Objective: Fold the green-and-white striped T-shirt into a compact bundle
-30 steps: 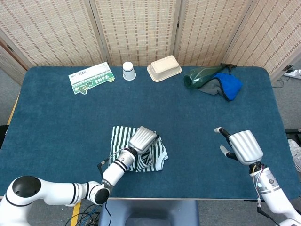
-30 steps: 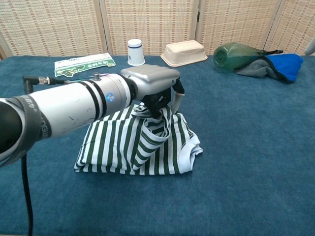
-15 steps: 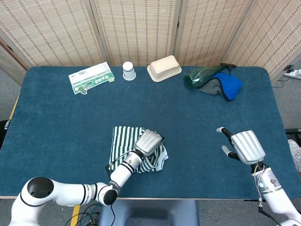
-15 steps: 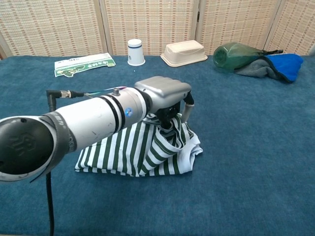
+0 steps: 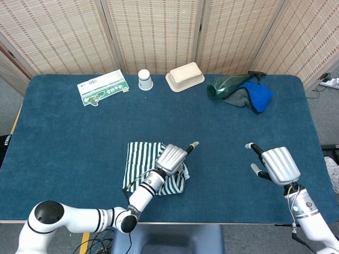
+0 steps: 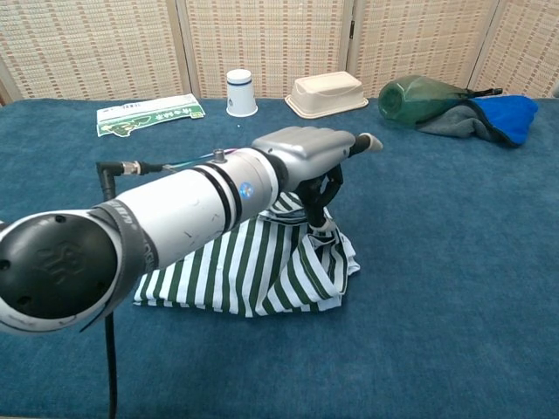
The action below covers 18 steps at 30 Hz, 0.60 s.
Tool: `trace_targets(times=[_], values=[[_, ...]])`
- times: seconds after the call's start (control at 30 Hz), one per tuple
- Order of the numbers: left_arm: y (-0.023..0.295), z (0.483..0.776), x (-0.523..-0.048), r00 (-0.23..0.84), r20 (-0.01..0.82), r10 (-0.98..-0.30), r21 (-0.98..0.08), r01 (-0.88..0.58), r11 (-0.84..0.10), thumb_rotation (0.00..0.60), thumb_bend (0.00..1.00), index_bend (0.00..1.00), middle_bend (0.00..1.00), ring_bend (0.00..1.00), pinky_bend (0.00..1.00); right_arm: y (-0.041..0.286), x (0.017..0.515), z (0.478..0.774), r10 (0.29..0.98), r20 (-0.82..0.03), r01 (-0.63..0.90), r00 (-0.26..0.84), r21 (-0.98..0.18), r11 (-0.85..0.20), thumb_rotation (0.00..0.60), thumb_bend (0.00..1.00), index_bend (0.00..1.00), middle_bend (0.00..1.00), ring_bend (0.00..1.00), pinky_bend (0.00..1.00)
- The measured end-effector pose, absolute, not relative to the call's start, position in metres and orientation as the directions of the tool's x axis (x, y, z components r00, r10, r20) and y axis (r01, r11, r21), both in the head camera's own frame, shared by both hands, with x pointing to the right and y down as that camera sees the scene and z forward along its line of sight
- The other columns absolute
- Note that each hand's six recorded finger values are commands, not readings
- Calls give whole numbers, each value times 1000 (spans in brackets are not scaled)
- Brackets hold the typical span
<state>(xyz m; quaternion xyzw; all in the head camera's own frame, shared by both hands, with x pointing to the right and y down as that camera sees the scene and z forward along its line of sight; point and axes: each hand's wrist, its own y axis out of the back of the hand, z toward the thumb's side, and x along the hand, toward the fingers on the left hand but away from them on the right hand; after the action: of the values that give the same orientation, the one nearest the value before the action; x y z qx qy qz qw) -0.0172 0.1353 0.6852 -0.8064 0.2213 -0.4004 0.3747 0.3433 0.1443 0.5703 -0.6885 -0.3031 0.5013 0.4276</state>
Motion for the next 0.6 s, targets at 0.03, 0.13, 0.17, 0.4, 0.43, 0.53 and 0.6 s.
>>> trace_targets(times=[0.03,0.13,0.17,0.4,0.43,0.53,0.6], values=[[134,683,-17,582,467,-666,-783,-77,-617,600,271,14,732,702,937,144,343,570,846,-431,-11,314,-893,-450,600,306,274,931,1000,1000],[128,675,-21,577,430,-695,-786,-139,-602,600,270,15,732,700,937,143,343,569,848,-427,-9,314,-894,-447,600,305,274,931,1000,1000],[126,672,-25,572,423,-703,-786,-153,-598,600,270,15,732,700,937,143,343,569,848,-426,-8,315,-895,-446,600,305,274,931,1000,1000],[116,659,-63,560,419,-715,-800,-146,-582,600,271,17,732,700,936,143,340,569,846,-423,-5,323,-895,-446,600,305,274,931,1000,1000],[116,658,-70,559,422,-714,-801,-137,-582,600,271,17,732,700,936,144,340,569,846,-423,-4,325,-895,-446,600,305,274,931,1000,1000],[120,658,-89,557,445,-701,-804,-97,-587,600,271,17,731,700,935,144,339,569,845,-422,-4,327,-895,-446,600,305,274,931,1000,1000],[126,662,-98,560,466,-685,-805,-53,-590,600,270,17,731,700,935,144,338,569,845,-422,-3,328,-895,-445,600,305,274,931,1000,1000]])
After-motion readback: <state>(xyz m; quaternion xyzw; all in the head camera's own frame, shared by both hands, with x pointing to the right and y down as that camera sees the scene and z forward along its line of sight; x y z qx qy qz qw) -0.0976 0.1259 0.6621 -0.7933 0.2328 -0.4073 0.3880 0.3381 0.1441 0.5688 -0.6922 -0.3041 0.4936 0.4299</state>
